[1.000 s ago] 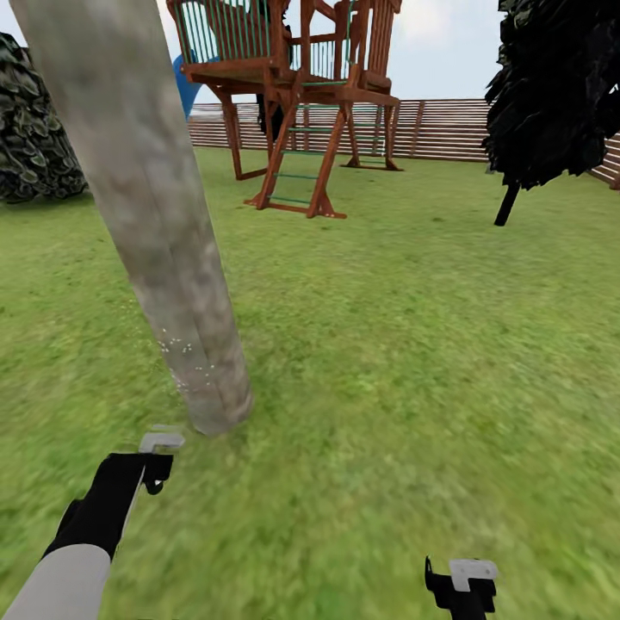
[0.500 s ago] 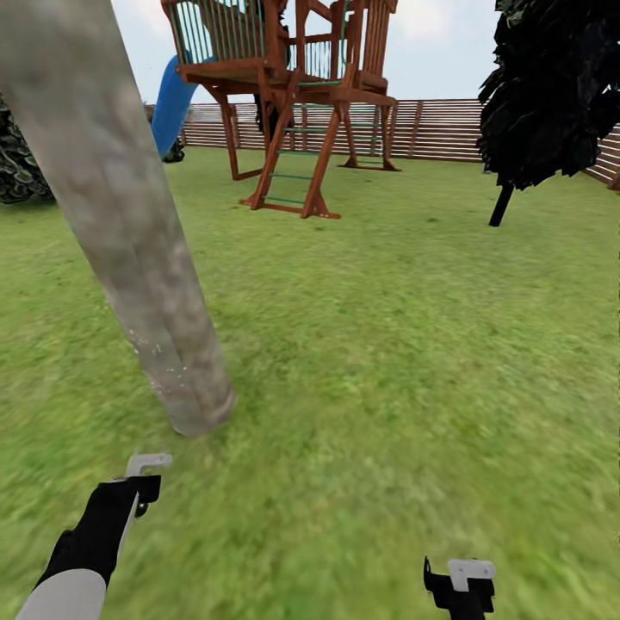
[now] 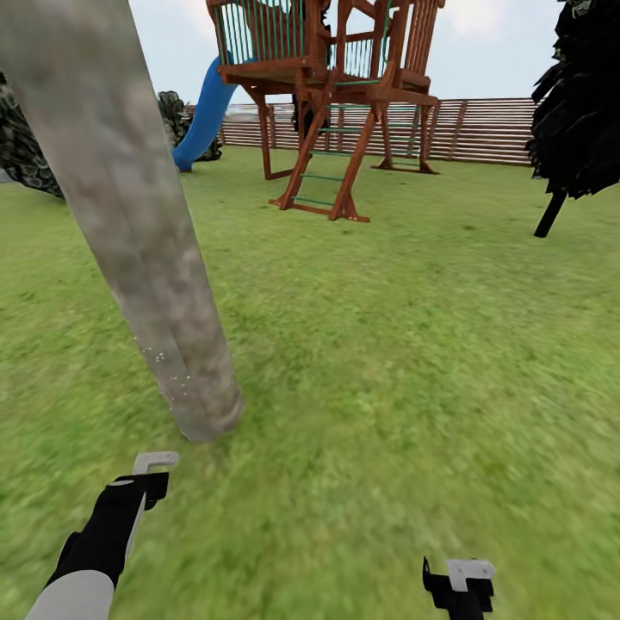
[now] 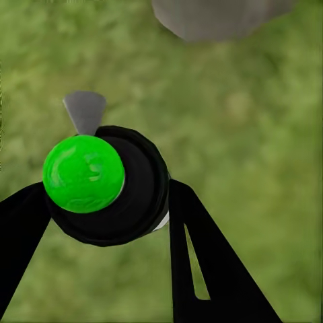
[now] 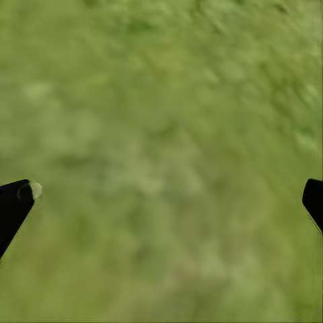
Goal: In the garden, pick up the pesticide atomizer on the floor and spray pesticide onto both trees until each tree trunk is fully covered.
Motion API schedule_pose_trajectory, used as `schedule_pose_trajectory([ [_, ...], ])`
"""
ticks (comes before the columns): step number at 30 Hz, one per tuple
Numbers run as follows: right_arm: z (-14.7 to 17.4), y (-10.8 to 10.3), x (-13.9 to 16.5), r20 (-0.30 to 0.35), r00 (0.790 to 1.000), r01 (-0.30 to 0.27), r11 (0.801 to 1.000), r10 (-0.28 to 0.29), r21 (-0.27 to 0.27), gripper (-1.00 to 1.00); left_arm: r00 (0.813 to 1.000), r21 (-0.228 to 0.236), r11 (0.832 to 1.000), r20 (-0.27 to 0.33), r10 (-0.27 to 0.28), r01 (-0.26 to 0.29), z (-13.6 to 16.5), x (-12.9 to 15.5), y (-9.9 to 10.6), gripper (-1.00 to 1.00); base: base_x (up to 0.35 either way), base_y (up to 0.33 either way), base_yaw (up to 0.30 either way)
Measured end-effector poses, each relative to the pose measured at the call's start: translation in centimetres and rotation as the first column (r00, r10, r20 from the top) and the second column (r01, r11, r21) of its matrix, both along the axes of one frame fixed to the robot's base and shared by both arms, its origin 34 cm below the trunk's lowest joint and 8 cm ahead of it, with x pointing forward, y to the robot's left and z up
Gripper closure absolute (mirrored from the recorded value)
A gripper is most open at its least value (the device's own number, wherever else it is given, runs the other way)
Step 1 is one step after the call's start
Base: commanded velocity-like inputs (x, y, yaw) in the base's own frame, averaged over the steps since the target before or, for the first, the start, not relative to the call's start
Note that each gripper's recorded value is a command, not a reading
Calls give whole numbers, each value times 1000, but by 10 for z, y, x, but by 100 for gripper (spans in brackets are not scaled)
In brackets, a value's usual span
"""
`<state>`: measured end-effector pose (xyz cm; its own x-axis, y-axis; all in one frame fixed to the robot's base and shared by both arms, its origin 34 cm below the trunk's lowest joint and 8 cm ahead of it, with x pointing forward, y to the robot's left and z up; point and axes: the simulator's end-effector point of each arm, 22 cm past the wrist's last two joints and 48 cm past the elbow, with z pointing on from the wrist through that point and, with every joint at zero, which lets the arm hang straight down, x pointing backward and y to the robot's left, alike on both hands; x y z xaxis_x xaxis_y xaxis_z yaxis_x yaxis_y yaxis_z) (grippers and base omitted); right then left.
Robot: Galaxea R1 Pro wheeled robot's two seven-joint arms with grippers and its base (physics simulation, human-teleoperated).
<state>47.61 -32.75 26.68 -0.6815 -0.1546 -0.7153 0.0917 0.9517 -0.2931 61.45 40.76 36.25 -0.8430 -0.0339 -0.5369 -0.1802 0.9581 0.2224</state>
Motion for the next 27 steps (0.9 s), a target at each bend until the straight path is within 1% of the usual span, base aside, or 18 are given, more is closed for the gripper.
schedule_pose_trajectory([
  [4, 0, 0, 0, 0, 1000, 0, 1000, 0, 0, -100, 1000, -1, 1000, 0, -1, 1, 0, 0, -1, 100, 228, -201, 203],
  [9, 0, -4, 0, 0, 1000, 1, 1000, -1, -6, -100, 1000, -2, 1000, 2, 0, 0, 0, 0, -1, 100, 169, -229, 13],
  [14, 0, -4, 0, 0, 1000, 1, 1000, -1, -6, -100, 1000, -1, 1000, 1, 1, -1, 0, 0, 0, 100, 144, -242, 3],
  [25, 0, -2, 0, 0, 1000, 0, 1000, 0, -3, -100, 1000, -2, 1000, 1, 0, 0, 0, 0, 0, 100, 106, -259, 255],
  [27, 0, -1, 0, 0, 1000, 0, 1000, 0, -2, -100, 1000, -3, 1000, 2, 0, 0, 0, 0, -1, 100, 93, -264, 77],
])
